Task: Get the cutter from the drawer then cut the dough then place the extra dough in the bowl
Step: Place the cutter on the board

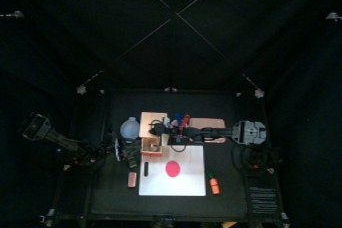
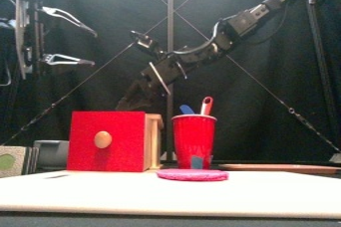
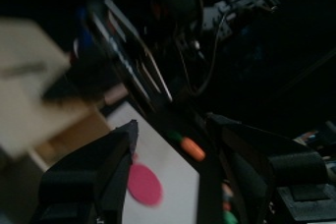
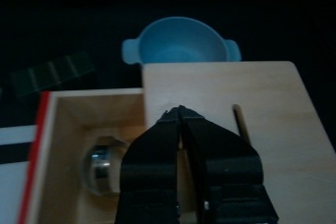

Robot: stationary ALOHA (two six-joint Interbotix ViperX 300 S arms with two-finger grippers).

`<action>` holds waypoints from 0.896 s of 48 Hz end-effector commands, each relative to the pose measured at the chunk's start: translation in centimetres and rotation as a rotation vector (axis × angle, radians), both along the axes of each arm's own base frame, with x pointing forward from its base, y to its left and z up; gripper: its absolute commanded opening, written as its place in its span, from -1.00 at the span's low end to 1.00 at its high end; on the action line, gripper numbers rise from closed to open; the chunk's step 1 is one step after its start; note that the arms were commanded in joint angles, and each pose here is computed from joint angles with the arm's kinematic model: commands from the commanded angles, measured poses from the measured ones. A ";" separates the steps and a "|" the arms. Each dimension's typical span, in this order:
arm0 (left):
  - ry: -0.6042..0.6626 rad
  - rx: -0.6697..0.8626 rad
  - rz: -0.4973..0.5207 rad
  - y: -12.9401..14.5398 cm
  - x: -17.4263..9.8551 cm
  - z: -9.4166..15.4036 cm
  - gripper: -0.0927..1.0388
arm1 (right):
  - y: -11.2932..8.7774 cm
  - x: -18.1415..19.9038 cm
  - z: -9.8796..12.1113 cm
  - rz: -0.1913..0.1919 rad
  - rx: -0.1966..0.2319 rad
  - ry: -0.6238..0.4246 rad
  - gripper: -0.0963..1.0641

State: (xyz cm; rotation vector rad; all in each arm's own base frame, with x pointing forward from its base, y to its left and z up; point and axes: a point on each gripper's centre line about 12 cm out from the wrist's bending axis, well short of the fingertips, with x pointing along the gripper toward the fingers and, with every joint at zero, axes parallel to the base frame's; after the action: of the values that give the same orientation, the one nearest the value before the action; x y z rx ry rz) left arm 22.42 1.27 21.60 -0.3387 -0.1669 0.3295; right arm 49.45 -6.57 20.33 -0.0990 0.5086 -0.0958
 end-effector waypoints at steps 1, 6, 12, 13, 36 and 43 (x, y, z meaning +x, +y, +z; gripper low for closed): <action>-0.021 0.106 0.050 1.2 0.3 1.3 0.76 | 0.8 0.1 2.9 0.011 -0.004 -0.031 -0.33; -0.013 0.166 0.103 2.4 -0.1 1.5 0.76 | 1.2 0.1 2.7 0.003 0.028 -0.019 0.10; -0.004 0.237 0.113 2.8 -1.6 1.3 0.76 | 1.0 0.2 2.0 -0.024 0.075 -0.005 0.39; 0.003 0.253 0.118 2.9 -2.1 1.1 0.76 | 1.0 0.2 1.9 -0.027 0.081 -0.001 0.39; -0.068 0.320 0.104 2.9 -5.6 1.5 0.76 | 0.8 0.6 -1.5 -0.043 0.098 0.140 0.39; -0.062 0.314 0.103 2.9 -5.6 1.5 0.76 | 0.5 1.1 -2.4 -0.045 0.094 0.173 0.39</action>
State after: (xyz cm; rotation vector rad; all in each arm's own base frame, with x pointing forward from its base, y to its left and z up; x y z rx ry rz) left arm 16.49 4.13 22.17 -0.0270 -0.2659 0.3846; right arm 49.95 -5.58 16.18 0.0003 0.7268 -0.0998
